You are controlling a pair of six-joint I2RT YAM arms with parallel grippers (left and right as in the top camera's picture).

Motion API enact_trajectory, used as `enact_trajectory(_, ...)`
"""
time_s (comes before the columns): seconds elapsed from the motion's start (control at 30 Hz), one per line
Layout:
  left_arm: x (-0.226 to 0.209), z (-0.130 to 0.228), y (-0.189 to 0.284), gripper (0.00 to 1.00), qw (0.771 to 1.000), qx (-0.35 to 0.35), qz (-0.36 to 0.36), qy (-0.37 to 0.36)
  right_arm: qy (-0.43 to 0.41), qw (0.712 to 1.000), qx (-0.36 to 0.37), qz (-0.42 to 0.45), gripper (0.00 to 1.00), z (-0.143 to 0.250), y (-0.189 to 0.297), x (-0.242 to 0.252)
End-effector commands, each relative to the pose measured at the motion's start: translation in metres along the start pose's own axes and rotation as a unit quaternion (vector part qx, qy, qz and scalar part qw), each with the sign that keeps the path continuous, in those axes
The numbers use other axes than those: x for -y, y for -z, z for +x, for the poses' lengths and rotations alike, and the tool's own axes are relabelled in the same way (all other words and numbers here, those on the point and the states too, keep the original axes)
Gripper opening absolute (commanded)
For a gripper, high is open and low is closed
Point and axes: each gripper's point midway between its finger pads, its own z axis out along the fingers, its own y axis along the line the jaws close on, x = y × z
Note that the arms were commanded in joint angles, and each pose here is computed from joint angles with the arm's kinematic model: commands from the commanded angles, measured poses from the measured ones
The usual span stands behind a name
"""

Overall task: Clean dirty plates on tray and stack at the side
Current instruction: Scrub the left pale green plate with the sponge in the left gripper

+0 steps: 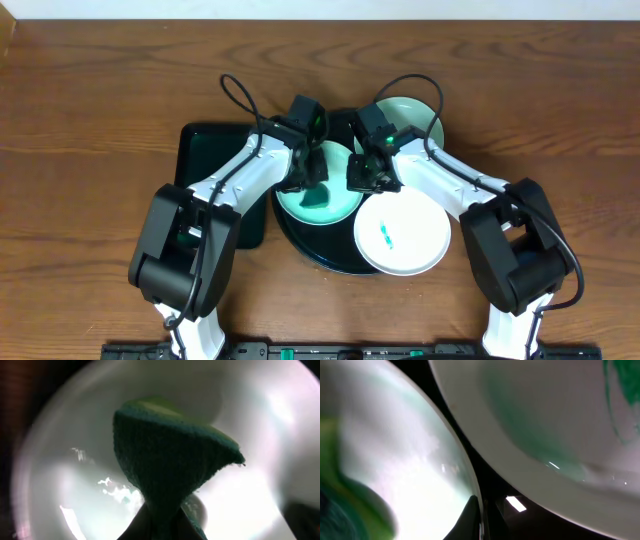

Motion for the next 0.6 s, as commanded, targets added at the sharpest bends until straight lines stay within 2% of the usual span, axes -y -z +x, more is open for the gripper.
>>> enact_trajectory(0.0, -0.044, -0.022, 0.004, 0.07, 0.989, 0.070, -0.115, 0.053, 0.000, 1.000, -0.002, 0.009, 0.01, 0.001, -0.006, 0.001)
enact_trajectory(0.13, -0.034, 0.003, 0.001, 0.07, 0.996, 0.002, -0.080, 0.030, 0.000, 1.000, -0.002, 0.009, 0.01, 0.001, -0.006, 0.001)
enact_trajectory(0.23, -0.005, 0.027, 0.000, 0.07, 0.997, -0.068, 0.005, -0.029, 0.000, 1.000, -0.001, 0.008, 0.01, 0.000, -0.006, 0.000)
enact_trajectory(0.4, 0.041, 0.049, 0.010, 0.07, 0.975, -0.121, 0.145, -0.114, 0.000, 1.000, -0.001, 0.008, 0.01, 0.001, -0.006, 0.000)
enact_trajectory(0.5, 0.040, 0.040, 0.008, 0.07, 0.978, -0.098, 0.138, -0.121, 0.001, 1.000, 0.001, 0.007, 0.01, 0.000, -0.006, -0.001)
enact_trajectory(0.57, 0.032, 0.025, 0.003, 0.07, 0.986, -0.064, 0.103, -0.114, 0.001, 1.000, 0.001, 0.007, 0.01, 0.000, -0.006, -0.001)
